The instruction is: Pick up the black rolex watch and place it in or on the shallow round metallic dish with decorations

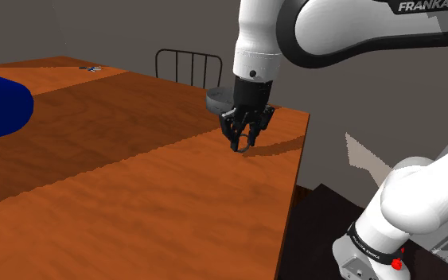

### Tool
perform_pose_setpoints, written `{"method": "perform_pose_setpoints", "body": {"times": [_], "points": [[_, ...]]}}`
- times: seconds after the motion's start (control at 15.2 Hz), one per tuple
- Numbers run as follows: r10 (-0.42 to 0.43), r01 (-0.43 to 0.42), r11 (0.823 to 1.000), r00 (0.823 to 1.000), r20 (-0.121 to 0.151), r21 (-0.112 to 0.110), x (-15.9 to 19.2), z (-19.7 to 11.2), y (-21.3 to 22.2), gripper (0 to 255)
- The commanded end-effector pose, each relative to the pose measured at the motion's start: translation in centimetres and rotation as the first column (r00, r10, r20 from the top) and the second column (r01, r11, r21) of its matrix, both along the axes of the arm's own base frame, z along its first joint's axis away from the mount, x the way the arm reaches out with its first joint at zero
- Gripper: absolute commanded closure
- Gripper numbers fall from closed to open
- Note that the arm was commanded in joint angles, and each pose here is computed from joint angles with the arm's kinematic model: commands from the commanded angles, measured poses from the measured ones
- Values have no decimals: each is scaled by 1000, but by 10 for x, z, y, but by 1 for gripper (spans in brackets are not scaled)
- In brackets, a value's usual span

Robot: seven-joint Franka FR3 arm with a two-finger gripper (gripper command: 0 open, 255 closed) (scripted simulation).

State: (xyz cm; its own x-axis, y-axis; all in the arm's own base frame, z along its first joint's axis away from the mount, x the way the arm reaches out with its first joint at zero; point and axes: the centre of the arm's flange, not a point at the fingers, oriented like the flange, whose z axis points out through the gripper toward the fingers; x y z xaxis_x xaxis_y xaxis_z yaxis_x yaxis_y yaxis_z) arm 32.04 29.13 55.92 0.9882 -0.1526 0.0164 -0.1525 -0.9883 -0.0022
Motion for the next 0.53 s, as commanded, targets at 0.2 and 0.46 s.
{"method": "perform_pose_setpoints", "body": {"times": [0.2,0.46], "points": [[0,0,1000,1000,0,0,0,0,0,255],[0,0,1000,1000,0,0,0,21,0,255]]}}
